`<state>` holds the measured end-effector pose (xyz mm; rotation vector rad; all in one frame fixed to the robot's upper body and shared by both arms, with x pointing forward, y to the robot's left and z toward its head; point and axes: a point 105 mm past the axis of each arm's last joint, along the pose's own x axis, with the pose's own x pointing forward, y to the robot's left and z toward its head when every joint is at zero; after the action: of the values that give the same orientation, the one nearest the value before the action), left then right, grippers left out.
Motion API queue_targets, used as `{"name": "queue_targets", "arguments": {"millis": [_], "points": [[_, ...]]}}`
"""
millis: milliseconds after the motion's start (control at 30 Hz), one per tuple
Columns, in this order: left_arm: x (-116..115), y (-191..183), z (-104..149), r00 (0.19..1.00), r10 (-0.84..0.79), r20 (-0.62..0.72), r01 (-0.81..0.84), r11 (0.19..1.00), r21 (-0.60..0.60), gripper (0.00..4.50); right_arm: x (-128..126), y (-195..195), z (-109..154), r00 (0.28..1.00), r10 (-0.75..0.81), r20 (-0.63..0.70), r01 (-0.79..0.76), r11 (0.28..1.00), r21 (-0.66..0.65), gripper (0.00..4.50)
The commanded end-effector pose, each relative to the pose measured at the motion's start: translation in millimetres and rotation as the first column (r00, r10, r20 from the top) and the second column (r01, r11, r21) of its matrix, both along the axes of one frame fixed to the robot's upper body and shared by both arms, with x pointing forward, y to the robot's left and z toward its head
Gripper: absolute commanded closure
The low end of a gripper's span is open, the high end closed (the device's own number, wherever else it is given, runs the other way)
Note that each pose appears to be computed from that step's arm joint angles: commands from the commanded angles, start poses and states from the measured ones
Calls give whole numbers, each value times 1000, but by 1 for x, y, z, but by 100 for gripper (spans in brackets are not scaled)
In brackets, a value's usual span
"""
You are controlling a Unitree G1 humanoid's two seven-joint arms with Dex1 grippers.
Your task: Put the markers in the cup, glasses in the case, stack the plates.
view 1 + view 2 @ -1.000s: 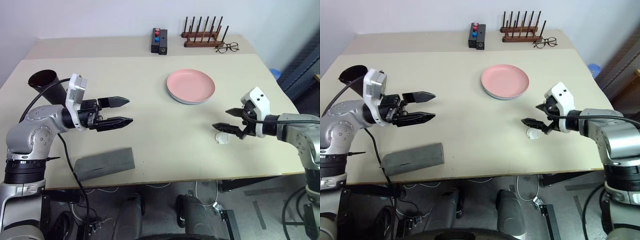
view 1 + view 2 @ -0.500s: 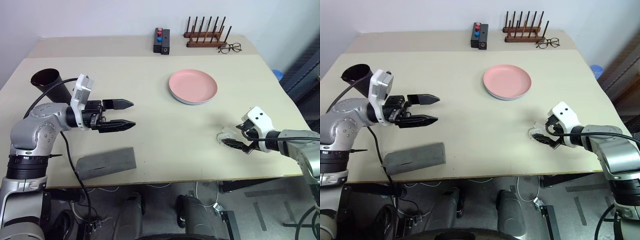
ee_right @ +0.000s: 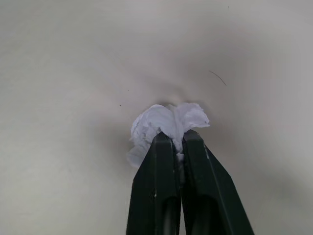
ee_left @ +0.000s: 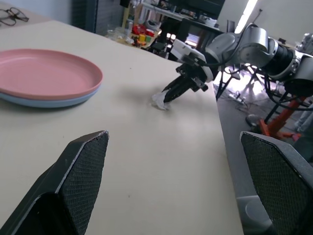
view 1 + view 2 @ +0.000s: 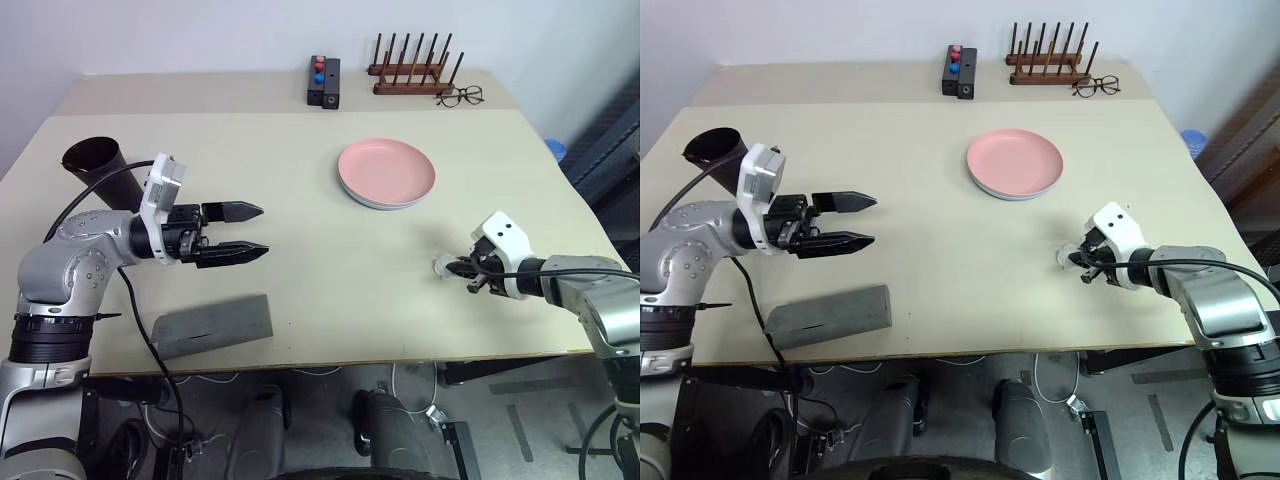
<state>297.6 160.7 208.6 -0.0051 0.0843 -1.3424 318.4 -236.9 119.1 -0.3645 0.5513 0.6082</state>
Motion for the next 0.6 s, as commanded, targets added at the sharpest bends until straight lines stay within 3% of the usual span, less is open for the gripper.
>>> {"name": "queue_targets", "arguments": {"millis": [33, 167, 333, 433, 600], "points": [[14, 8, 20, 983, 120, 138, -115, 992, -43, 0, 15, 14, 36, 990, 46, 132, -54, 997, 57, 445], [23, 6, 28, 962, 224, 157, -206, 971, -122, 0, 40, 35, 81, 950, 54, 308, -110, 979, 169, 445], [23, -4, 29, 944, 289, 160, -260, 948, -183, 0, 90, 47, 105, 878, -59, 476, -20, 987, 159, 445], [24, -5, 29, 936, 311, 162, -280, 941, -190, 0, 111, 51, 108, 854, -109, 509, 24, 985, 172, 445], [21, 2, 29, 926, 339, 169, -308, 933, -185, 0, 133, 68, 78, 872, -98, 480, 36, 990, 137, 445]]}}
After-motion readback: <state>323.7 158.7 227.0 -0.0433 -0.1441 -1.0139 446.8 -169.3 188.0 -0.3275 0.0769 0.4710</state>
